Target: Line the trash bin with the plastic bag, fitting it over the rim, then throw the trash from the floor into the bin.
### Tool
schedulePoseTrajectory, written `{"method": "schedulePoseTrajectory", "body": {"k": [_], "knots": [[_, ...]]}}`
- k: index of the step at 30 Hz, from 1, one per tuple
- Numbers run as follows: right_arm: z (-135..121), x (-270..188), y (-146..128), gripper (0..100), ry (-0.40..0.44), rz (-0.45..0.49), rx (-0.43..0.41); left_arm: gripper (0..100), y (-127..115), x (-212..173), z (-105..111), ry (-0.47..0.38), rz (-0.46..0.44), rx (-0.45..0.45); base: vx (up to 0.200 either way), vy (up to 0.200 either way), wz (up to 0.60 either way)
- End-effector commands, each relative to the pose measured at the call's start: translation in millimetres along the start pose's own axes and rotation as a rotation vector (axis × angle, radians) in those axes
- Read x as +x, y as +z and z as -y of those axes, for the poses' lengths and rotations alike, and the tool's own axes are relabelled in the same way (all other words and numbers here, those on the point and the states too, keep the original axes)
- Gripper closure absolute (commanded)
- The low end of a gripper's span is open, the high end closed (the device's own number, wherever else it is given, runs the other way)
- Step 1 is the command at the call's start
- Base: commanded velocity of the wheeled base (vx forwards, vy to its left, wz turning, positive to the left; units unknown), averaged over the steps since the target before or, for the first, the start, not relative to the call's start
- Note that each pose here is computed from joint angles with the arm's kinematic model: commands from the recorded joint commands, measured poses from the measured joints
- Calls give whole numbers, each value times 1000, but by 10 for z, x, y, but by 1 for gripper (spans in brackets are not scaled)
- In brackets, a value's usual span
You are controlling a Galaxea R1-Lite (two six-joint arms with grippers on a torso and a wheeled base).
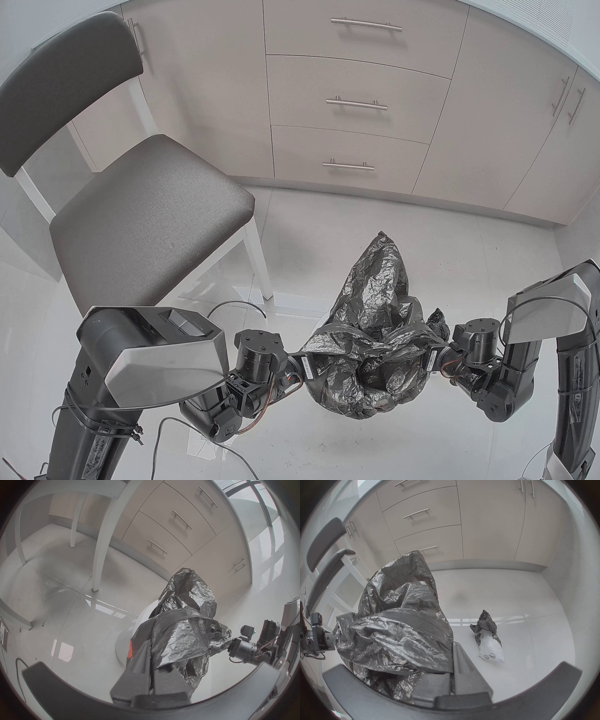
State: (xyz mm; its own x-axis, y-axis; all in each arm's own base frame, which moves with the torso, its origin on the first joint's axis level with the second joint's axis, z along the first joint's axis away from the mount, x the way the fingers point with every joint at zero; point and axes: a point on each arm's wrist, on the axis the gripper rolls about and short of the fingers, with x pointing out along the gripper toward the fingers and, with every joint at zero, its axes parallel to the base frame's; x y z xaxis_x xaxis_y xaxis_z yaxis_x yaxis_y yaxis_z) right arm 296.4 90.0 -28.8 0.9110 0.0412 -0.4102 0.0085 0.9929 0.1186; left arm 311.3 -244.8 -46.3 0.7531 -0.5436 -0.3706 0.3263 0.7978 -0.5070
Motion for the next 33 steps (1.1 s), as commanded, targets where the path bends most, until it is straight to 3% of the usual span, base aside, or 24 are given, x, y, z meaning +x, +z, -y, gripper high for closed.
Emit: {"method": "schedulePoseTrajectory", "body": {"k": [1, 3, 4, 9, 12, 13, 14, 19, 22, 23, 27, 31, 33], "knots": [[16, 31, -5, 100, -4, 12, 6, 100, -20, 10, -20, 4, -5, 0, 0, 0, 0], [13, 40, -2, 100, -4, 15, 8, 100, -20, 10, -20, 6, -4, 0, 0, 0, 0], [20, 35, -2, 0, -5, 13, 7, 100, -20, 10, -20, 4, -5, 0, 0, 0, 0], [13, -82, 32, 0, 12, 5, 3, 100, -26, 11, -22, 1, -9, 1, 0, 0, 0], [-1, -241, 84, 0, 74, -9, -5, 100, -26, 5, -23, 4, -9, 0, 0, 0, 0], [-33, -370, 98, 0, 170, -38, -10, 100, -29, 3, -25, 4, -11, 0, 0, 0, 0], [-40, -450, 88, 0, 213, -61, -15, 100, -28, 3, -24, 4, -9, 0, 0, 0, 0], [-23, -682, 109, 0, 309, -101, -19, 100, -22, 1, -22, 5, -6, 0, 0, 0, 0], [-57, -718, 148, 0, 341, -88, -19, 100, -30, 1, -27, 7, -9, 0, 0, 0, 0], [-127, -750, 235, 0, 362, -45, -7, 100, -30, -3, -19, 4, -9, 2, 0, 0, 0], [-206, -704, 453, 0, 352, 73, 12, 100, -30, -3, -20, 5, -8, 0, 0, 0, 0], [-353, -368, 714, 0, 190, 82, 16, 100, -33, -6, -15, 3, -8, 2, 0, 0, 0], [-443, -225, 906, 0, 157, 75, 8, 100, -38, -4, -18, 5, -8, 3, 0, 0, 0]]}}
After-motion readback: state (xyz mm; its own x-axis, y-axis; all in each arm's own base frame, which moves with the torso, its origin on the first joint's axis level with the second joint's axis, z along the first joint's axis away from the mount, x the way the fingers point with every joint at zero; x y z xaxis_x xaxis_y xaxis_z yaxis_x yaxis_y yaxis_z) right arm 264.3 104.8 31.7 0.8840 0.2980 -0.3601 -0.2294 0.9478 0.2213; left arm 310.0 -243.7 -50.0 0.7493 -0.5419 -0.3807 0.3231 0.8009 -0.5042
